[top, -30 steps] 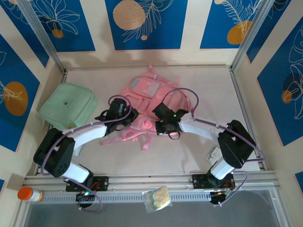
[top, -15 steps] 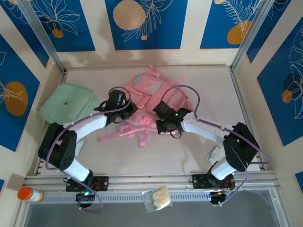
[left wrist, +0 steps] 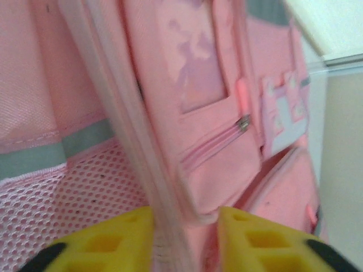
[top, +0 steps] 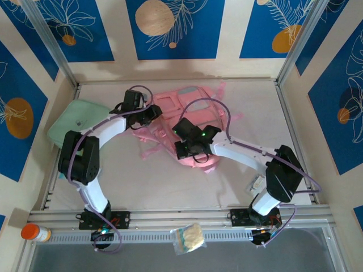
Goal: Pack books, pencil case, and school supplies into a backpack
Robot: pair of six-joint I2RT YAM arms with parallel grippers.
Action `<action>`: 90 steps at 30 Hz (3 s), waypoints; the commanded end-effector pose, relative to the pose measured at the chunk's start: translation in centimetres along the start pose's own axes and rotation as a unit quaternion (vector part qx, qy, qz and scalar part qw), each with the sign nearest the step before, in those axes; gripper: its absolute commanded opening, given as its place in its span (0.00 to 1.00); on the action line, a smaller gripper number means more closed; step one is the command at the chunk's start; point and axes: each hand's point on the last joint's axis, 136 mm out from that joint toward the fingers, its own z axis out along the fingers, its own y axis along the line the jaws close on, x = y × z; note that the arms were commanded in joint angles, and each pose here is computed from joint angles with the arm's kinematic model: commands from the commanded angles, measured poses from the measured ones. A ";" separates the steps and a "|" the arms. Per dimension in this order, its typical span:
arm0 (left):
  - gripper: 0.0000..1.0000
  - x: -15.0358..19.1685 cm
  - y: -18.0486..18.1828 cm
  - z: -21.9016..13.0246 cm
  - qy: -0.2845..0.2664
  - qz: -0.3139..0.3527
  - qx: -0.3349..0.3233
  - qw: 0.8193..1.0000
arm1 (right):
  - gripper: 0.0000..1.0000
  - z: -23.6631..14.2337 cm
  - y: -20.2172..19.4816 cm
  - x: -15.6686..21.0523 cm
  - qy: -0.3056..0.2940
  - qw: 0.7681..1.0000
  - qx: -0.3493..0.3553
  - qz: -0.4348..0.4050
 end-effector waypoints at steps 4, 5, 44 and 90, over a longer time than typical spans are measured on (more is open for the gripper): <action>0.44 4.9 -0.6 -3.9 0.004 -0.036 0.054 0.998 | 0.00 0.8 1.6 0.3 0.009 0.999 -0.035 0.020; 0.45 6.4 -0.6 -4.2 0.005 -0.046 0.058 0.997 | 0.00 1.0 1.6 0.5 0.010 0.999 -0.036 0.021; 0.00 6.0 2.4 -5.5 -0.004 0.050 -0.058 0.997 | 0.00 -2.4 -4.0 3.1 0.007 0.999 0.043 -0.028; 0.36 16.2 0.6 -4.0 -0.117 -0.190 -0.037 0.974 | 0.00 1.0 0.8 1.7 -0.025 0.999 -0.030 -0.002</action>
